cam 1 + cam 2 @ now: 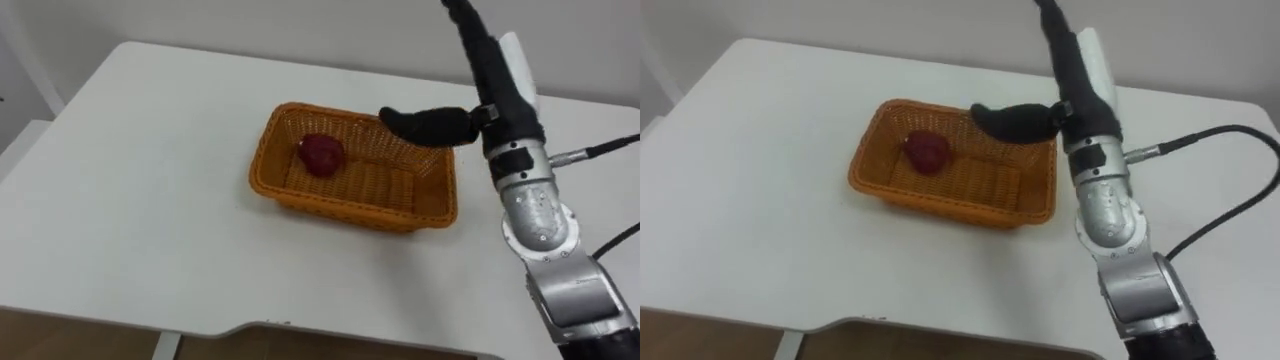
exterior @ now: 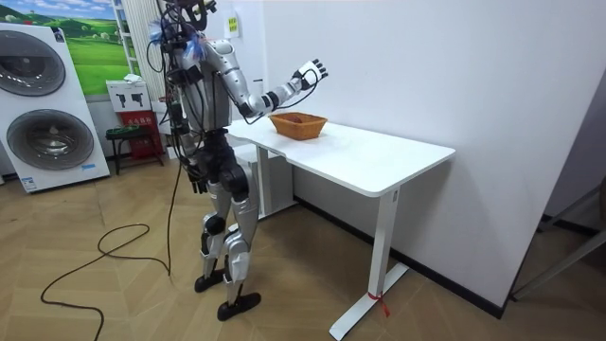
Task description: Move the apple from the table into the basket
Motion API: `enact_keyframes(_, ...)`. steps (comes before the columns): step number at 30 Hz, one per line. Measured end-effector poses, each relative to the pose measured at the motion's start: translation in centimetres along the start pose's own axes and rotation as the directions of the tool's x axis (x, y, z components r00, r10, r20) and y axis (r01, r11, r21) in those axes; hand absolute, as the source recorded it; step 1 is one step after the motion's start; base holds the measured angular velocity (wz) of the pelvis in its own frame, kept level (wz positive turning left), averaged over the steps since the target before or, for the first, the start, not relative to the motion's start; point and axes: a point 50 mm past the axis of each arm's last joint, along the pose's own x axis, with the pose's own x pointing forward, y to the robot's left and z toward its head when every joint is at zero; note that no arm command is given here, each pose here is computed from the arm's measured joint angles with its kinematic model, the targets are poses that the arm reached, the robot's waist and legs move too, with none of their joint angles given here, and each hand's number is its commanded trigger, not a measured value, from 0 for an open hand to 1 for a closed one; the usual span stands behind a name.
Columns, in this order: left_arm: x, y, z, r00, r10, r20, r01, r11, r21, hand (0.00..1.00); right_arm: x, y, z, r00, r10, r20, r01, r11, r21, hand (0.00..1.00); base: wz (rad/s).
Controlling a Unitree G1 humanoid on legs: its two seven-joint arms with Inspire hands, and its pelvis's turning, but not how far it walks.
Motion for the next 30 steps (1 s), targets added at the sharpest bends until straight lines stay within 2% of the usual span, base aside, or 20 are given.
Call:
enact_keyframes(6, -0.2, 0.1, -1.2, 1.0, 0.016, -0.026, -0.017, 0.999, -0.034, 0.0, -1.4, -4.8, -2.1, 0.968, -0.242, -0.065, 0.237, 0.969, -0.075, 0.0, -0.01)
enact_keyframes(9, -0.4, 0.3, -2.0, 0.999, 0.026, -0.046, -0.03, 0.997, -0.078, 0.0, -2.6, -8.0, -3.4, 0.906, -0.41, -0.104, 0.397, 0.909, -0.129, 0.0, 0.0)
enact_keyframes(12, -0.5, 0.3, -2.5, 0.998, 0.032, -0.058, -0.037, 0.995, -0.088, 0.0, -4.0, -10.9, -5.2, 0.8, -0.57, -0.186, 0.554, 0.822, -0.133, 0.0, -0.08)
enact_keyframes(14, -0.5, 0.7, -2.7, 0.996, 0.056, -0.067, -0.064, 0.991, -0.114, 0.0, -6.1, -13.3, -6.6, 0.679, -0.695, -0.235, 0.668, 0.718, -0.194, 0.0, -0.02)
enact_keyframes(15, -0.6, 0.8, -2.8, 0.995, 0.064, -0.071, -0.073, 0.99, -0.122, 0.0, -6.7, -13.8, -6.9, 0.645, -0.722, -0.25, 0.693, 0.691, -0.208, 0.0, -0.11)
enact_keyframes(17, -0.7, 1.1, -3.3, 0.992, 0.095, -0.084, -0.106, 0.984, -0.142, 0.0, -9.3, -15.7, -8.2, 0.493, -0.818, -0.296, 0.779, 0.566, -0.269, 0.0, -0.19)
enact_keyframes(18, -0.7, 1.2, -3.4, 0.991, 0.101, -0.087, -0.113, 0.982, -0.15, 0.0, -10.0, -16.1, -8.6, 0.451, -0.837, -0.31, 0.794, 0.535, -0.289, 0.0, -0.1)
enact_keyframes(20, -0.8, 1.6, -3.7, 0.987, 0.122, -0.1, -0.138, 0.975, -0.171, 0.0, -13.4, -17.3, -10.5, 0.272, -0.883, -0.383, 0.826, 0.419, -0.378, 0.0, 0.0)
enact_keyframes(21, -0.8, 1.7, -3.7, 0.987, 0.127, -0.101, -0.143, 0.974, -0.175, 0.0, -14.2, -17.5, -10.9, 0.228, -0.886, -0.403, 0.83, 0.393, -0.396, 0.0, 0.0)
enact_keyframes(23, -0.9, 2.1, -3.7, 0.985, 0.143, -0.1, -0.16, 0.968, -0.192, 0.0, -17.6, -17.9, -13.0, 0.05, -0.878, -0.475, 0.818, 0.309, -0.485, 0.0, 0.0)
enact_keyframes(24, -0.9, 2.1, -3.6, 0.984, 0.148, -0.099, -0.165, 0.967, -0.193, 0.0, -18.6, -17.9, -13.5, 0.008, -0.87, -0.493, 0.806, 0.297, -0.512, 0.0, 0.04)
enact_keyframes(26, -0.8, 2.2, -3.5, 0.983, 0.154, -0.099, -0.171, 0.966, -0.196, 0.0, -23.6, -17.1, -15.2, -0.161, -0.813, -0.559, 0.728, 0.284, -0.623, 0.0, 0.0)
enact_keyframes(27, -0.8, 2.2, -3.5, 0.983, 0.153, -0.102, -0.17, 0.966, -0.197, 0.0, -24.8, -16.7, -15.6, -0.201, -0.794, -0.573, 0.704, 0.29, -0.649, 0.0, -0.04)
enact_keyframes(29, -0.8, 1.9, -3.5, 0.983, 0.145, -0.109, -0.164, 0.967, -0.197, 0.0, -29.1, -14.6, -16.4, -0.328, -0.714, -0.619, 0.608, 0.342, -0.717, 0.0, -0.12)
enact_keyframes(30, -0.8, 1.8, -3.4, 0.984, 0.141, -0.109, -0.161, 0.967, -0.198, 0.0, -29.8, -13.9, -16.6, -0.351, -0.694, -0.628, 0.588, 0.359, -0.725, 0.0, -0.16)
